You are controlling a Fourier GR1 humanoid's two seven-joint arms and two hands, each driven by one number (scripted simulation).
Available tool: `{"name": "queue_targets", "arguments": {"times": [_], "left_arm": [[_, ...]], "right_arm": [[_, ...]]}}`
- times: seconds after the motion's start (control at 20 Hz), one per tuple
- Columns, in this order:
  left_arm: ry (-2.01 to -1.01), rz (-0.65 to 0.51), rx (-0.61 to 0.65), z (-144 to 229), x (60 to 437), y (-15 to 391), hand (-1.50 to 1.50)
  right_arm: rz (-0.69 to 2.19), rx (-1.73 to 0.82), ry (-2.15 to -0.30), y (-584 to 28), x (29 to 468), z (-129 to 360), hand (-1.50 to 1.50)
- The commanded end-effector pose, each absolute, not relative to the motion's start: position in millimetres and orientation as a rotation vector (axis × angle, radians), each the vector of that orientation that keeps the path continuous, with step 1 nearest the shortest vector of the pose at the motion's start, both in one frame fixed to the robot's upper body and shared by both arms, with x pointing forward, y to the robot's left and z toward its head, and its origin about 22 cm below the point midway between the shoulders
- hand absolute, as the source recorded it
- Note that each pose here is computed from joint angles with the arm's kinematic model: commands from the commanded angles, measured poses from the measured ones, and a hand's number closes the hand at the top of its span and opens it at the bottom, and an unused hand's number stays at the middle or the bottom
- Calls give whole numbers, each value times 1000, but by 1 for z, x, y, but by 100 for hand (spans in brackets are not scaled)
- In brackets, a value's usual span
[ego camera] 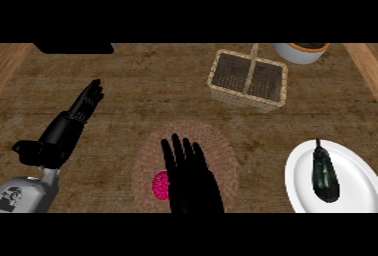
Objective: Pick the cupcake from the placemat and place it in the basket
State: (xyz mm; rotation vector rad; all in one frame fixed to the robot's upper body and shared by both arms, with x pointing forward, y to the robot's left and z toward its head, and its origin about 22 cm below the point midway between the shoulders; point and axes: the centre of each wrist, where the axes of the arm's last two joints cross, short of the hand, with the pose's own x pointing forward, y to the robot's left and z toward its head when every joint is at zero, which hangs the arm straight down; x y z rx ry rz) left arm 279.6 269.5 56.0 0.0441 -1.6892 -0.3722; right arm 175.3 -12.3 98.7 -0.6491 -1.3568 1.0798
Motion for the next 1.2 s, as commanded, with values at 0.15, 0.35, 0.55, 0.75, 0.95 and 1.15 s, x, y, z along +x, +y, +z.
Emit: {"name": "queue_targets", "arguments": {"times": [0.15, 0.35, 0.55, 0.75, 0.95, 1.15], "left_arm": [[-1702, -388, 47, 54, 289, 254, 0], [-1687, -373, 18, 65, 300, 267, 0], [-1683, -367, 37, 68, 298, 257, 0], [-1683, -381, 35, 66, 294, 283, 0], [-1696, -385, 54, 65, 287, 268, 0], [-1689, -388, 37, 70, 276, 275, 0]], "right_arm": [[1024, -617, -1349, -3, 166, 88, -150], [1023, -599, -1355, -1, 171, 84, -150], [1036, -628, -1339, 2, 176, 101, -150], [1027, -678, -1304, 5, 174, 82, -150], [1064, -686, -1276, 8, 159, 73, -150], [1082, -686, -1270, 9, 172, 68, -150]]}}
